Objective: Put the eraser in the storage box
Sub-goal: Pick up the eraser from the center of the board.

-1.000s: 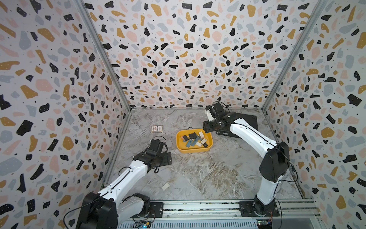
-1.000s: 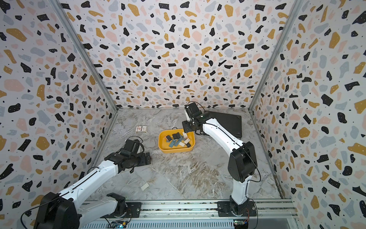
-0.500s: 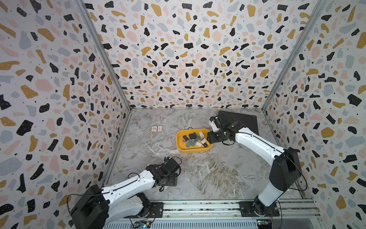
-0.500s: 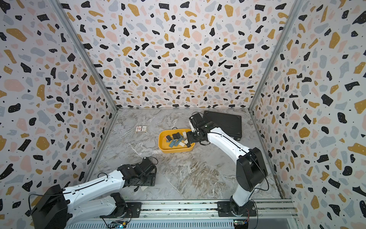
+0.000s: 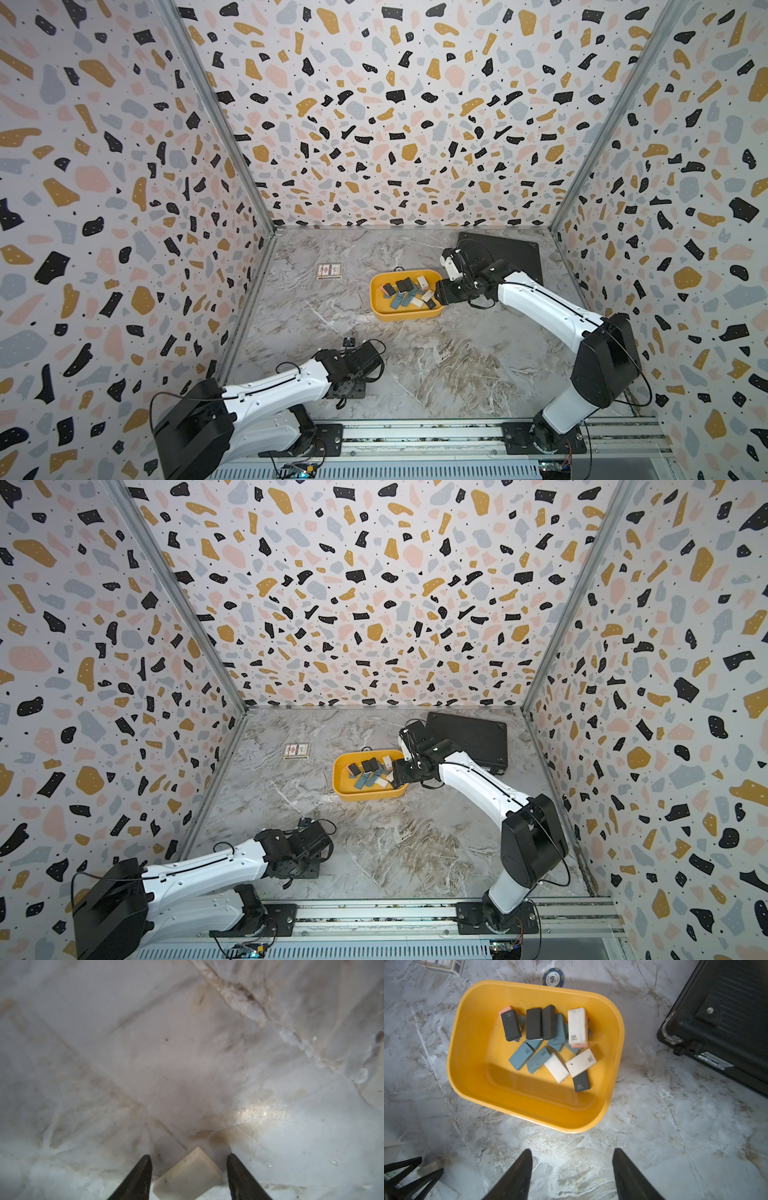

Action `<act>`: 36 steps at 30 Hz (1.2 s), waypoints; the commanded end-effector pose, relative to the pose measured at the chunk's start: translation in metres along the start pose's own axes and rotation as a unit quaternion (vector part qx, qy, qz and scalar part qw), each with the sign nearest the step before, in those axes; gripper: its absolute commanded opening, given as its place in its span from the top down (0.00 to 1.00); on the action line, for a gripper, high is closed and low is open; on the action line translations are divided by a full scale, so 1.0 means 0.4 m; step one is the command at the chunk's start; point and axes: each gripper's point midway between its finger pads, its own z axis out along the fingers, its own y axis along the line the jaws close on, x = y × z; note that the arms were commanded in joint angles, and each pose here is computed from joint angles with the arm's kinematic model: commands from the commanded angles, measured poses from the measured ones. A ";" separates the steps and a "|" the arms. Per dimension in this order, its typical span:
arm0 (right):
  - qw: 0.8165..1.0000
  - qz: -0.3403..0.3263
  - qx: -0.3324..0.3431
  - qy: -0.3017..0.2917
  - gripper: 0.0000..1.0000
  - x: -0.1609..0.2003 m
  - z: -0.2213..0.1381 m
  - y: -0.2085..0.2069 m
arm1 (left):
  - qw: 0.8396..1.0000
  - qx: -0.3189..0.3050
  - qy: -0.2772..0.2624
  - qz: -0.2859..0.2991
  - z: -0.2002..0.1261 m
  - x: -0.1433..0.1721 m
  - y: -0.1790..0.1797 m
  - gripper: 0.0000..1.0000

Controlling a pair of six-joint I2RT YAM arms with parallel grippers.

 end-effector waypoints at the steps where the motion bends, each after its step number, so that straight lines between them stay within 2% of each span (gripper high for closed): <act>1: 1.000 0.005 -0.009 -0.013 0.36 -0.005 -0.038 0.009 | 0.999 -0.012 0.036 0.010 0.014 0.046 0.009 0.42; 11: 1.000 0.002 -0.005 -0.010 0.36 -0.001 -0.045 0.006 | 0.999 -0.004 0.043 0.030 -0.002 0.072 0.002 0.37; 18: 1.000 0.003 -0.007 -0.008 0.36 0.007 -0.047 0.006 | 0.999 0.004 0.046 0.029 0.007 0.076 -0.009 0.47; 24: 1.000 0.003 -0.008 -0.005 0.36 0.010 -0.041 0.007 | 0.999 -0.006 0.044 0.027 0.015 0.074 -0.005 0.48; 31: 1.000 -0.001 -0.005 -0.007 0.36 0.006 -0.046 0.006 | 0.999 -0.004 0.047 0.023 0.014 0.080 -0.001 0.67; 36: 1.000 -0.006 0.005 -0.010 0.36 0.005 -0.054 -0.003 | 0.999 -0.005 0.037 0.020 0.007 0.067 -0.005 0.75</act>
